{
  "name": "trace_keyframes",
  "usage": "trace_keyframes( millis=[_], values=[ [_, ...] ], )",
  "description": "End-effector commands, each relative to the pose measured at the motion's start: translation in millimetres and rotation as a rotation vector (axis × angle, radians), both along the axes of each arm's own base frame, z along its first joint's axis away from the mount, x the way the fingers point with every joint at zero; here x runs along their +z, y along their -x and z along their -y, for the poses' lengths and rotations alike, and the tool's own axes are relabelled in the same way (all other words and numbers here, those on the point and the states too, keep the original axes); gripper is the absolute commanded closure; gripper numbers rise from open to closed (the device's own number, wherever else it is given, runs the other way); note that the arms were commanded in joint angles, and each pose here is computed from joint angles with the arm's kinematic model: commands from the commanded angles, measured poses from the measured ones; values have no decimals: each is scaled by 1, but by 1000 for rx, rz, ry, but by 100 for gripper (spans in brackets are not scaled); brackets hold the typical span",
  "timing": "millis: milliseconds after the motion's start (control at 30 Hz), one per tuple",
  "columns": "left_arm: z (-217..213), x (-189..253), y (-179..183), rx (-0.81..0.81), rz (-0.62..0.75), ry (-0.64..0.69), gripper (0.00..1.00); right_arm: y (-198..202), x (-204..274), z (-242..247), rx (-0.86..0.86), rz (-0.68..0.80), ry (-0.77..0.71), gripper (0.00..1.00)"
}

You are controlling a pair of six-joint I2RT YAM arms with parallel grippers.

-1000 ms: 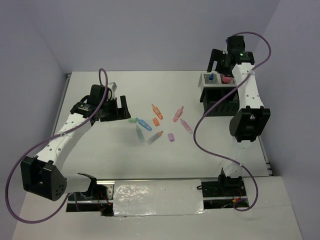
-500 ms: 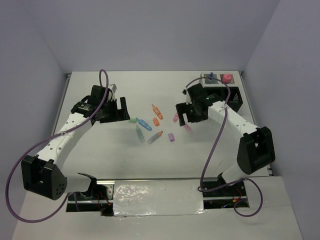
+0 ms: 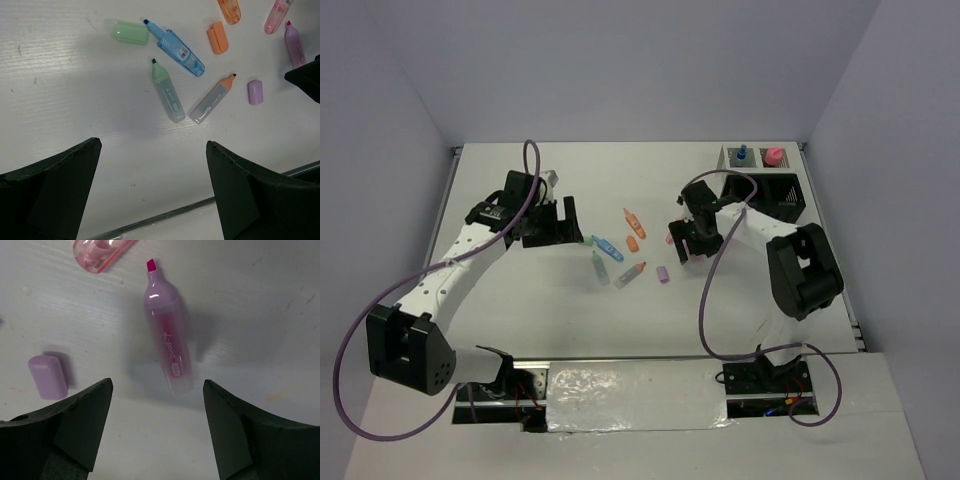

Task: Sort the stationery into containers
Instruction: Pick up the pen from the center of the board.

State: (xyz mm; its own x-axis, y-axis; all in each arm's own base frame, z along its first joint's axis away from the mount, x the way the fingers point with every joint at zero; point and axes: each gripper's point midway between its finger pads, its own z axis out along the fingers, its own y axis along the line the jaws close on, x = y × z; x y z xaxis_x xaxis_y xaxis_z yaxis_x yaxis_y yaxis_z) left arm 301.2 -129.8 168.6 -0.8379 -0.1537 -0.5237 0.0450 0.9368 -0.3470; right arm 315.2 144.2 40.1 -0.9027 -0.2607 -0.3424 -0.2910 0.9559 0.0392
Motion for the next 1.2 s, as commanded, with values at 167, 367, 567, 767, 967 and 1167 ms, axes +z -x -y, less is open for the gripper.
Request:
trace_keyframes(
  millis=[167, 367, 567, 767, 967, 1167],
  values=[
    [3, -6, 6, -66, -8, 3, 1, -34, -10, -4, 5, 74, 38, 25],
    [2, -9, 8, -78, -17, -7, 1, -31, -25, -8, 1, 41, 25, 43],
    [5, -1, 1, -75, -4, 4, 1, -20, -33, -8, -5, 21, 14, 69],
    [17, -2, -4, -16, -64, -64, 1, 6, -10, -22, -81, 12, -145, 100],
    [96, -4, -1, -34, -141, -68, 1, 36, 41, 0, -240, 111, -185, 100],
    [170, -11, 1, -24, -157, -126, 1, 70, 90, 35, -394, 197, -177, 100]
  ],
)
